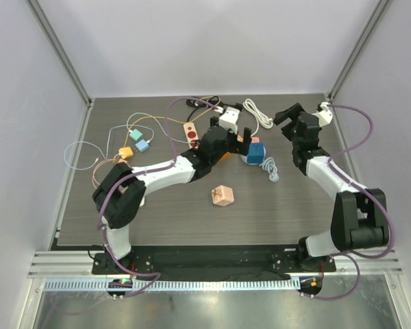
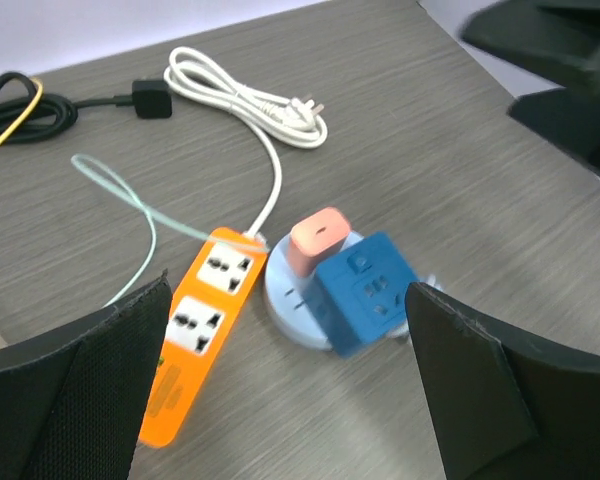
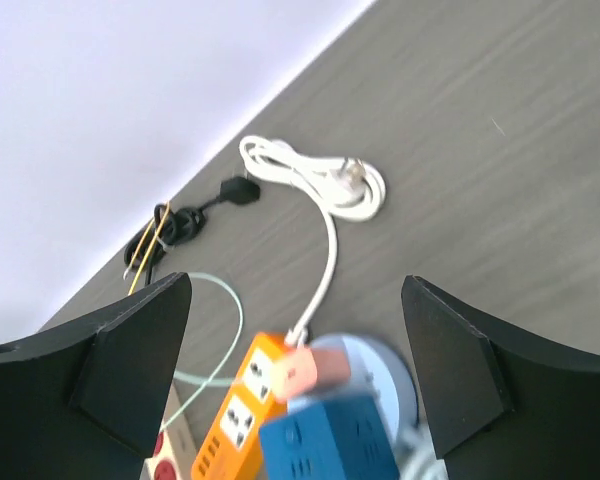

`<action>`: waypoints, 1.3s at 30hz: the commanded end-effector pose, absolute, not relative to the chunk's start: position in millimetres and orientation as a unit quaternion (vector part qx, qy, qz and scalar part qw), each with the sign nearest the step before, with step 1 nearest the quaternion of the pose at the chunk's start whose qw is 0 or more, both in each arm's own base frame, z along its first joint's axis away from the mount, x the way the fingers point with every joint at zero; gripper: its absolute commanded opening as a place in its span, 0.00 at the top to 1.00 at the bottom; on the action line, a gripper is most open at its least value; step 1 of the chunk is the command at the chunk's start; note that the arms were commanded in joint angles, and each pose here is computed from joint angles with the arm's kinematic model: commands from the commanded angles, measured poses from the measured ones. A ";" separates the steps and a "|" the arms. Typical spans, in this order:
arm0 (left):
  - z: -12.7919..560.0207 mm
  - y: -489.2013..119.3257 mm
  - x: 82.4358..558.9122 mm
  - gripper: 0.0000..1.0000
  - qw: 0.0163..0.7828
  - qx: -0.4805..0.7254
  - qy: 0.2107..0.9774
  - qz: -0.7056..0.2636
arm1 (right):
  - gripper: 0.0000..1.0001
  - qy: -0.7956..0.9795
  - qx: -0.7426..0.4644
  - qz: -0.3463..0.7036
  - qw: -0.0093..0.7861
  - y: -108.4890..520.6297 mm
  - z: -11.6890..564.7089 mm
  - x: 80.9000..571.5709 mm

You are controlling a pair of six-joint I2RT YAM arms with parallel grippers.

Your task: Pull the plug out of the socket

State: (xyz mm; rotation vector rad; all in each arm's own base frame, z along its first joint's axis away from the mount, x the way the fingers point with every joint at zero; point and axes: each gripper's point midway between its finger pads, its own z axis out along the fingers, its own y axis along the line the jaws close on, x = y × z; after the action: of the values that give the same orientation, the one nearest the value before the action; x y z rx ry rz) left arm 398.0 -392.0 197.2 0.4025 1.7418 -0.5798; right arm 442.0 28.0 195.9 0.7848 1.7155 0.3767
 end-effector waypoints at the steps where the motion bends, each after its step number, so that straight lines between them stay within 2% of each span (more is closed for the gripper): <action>1: 190.4 -404.4 404.6 0.00 0.598 0.156 0.768 -0.169 | 0.09 0.722 0.305 0.153 0.602 24.4 198.7 468.3; 2: 205.0 -414.6 409.3 0.00 0.607 0.148 0.763 -0.165 | 0.09 0.726 0.309 0.146 0.597 20.8 189.2 467.1; 3: 180.2 -421.3 406.0 0.00 0.588 0.158 0.782 -0.132 | 0.09 0.725 0.331 0.139 0.587 5.5 174.1 461.7; 5: 189.1 -442.1 404.3 0.00 0.593 0.165 0.779 -0.122 | 0.09 0.715 0.350 0.148 0.587 -11.7 167.7 455.4; 6: 168.6 -445.0 402.3 0.00 0.578 0.175 0.791 -0.098 | 0.09 0.706 0.361 0.158 0.588 -17.7 162.8 450.5; 10: 161.8 -457.3 396.2 0.00 0.573 0.161 0.801 -0.071 | 0.10 0.700 0.366 0.137 0.597 -42.1 163.8 439.7; 18: 144.5 -476.9 381.9 0.08 0.546 0.155 0.817 -0.100 | 0.10 0.732 0.347 0.139 0.569 -40.0 134.8 434.0; 30: 118.2 -495.6 392.2 0.11 0.531 0.175 0.826 -0.078 | 0.11 0.732 0.346 0.175 0.560 -28.5 129.2 437.3; 36: 109.5 -495.9 394.5 0.18 0.529 0.187 0.825 -0.068 | 0.10 0.741 0.340 0.192 0.547 -21.0 123.5 439.8; 39: 103.7 -499.1 396.2 0.26 0.527 0.195 0.824 -0.064 | 0.11 0.745 0.337 0.200 0.540 -17.3 119.5 442.1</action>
State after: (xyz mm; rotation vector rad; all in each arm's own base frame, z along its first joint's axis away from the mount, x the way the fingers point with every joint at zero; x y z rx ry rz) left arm 390.7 -490.1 93.9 0.4632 2.0003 -0.1437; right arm 431.6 -21.7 106.2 0.8315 1.8094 0.4230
